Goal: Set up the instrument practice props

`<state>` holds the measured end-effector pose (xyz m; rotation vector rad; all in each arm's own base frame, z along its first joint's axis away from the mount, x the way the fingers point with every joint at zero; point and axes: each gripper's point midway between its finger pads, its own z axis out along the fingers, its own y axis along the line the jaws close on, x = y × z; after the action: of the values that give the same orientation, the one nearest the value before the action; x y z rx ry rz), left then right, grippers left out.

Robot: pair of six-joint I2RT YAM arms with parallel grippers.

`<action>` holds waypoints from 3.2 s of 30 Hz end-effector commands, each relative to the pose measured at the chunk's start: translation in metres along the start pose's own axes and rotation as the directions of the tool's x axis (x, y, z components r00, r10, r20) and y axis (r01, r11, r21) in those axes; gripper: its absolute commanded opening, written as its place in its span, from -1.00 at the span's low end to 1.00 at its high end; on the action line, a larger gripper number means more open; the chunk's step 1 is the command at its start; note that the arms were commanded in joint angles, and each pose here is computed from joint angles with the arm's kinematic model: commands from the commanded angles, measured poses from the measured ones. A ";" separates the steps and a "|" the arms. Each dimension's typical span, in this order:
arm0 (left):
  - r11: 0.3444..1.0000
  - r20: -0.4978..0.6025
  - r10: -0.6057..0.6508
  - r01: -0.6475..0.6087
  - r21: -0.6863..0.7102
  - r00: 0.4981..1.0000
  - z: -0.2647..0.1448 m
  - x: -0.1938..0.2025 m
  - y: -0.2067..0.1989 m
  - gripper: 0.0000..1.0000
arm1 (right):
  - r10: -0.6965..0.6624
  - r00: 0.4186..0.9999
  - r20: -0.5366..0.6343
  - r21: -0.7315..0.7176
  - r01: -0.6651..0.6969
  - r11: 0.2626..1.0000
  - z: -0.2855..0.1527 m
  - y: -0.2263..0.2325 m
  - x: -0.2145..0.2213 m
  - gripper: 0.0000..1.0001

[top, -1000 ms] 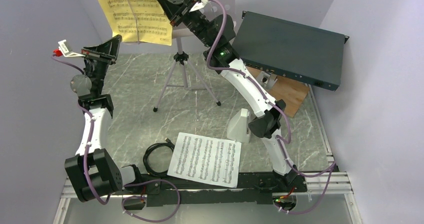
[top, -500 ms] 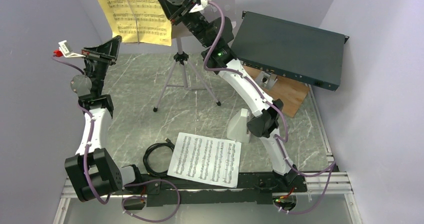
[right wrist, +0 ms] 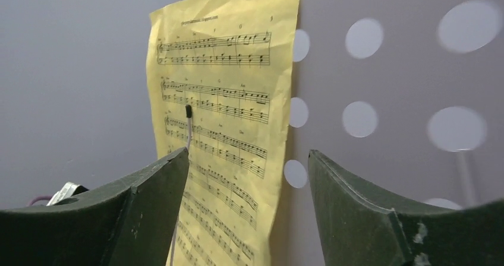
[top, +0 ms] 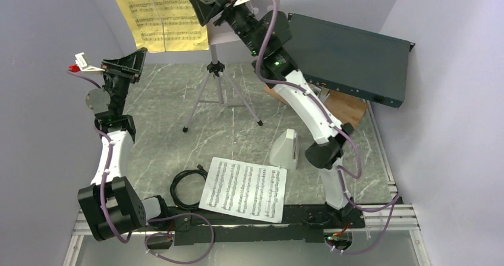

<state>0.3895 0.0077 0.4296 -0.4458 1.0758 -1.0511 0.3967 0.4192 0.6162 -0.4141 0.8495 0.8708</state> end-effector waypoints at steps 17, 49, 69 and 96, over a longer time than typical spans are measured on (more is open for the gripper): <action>0.910 -0.434 0.074 -0.240 -0.339 0.898 -0.077 0.045 0.017 0.81 | -0.003 0.792 -0.610 0.056 0.048 0.997 -0.193 0.067 0.076 0.81; 0.508 -0.685 -0.500 -0.461 -0.728 0.530 -0.329 0.287 0.098 0.71 | 0.161 0.099 -0.982 0.142 -0.178 0.974 -0.522 0.161 0.335 0.12; 0.512 -0.824 -0.370 -0.646 -0.567 0.429 -0.347 0.330 0.064 0.47 | 0.213 0.071 -0.974 0.193 -0.221 0.956 -0.540 0.160 0.342 -0.03; 0.763 -0.937 0.150 -0.640 -0.092 0.315 -0.277 0.282 0.008 -1.00 | 0.133 0.335 -0.933 0.047 -0.251 0.967 -0.439 0.144 0.236 0.25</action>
<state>0.1511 -0.1783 0.0931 -0.2134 2.5548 -0.4468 0.1389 0.3452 0.1031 -0.9851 2.1228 0.8389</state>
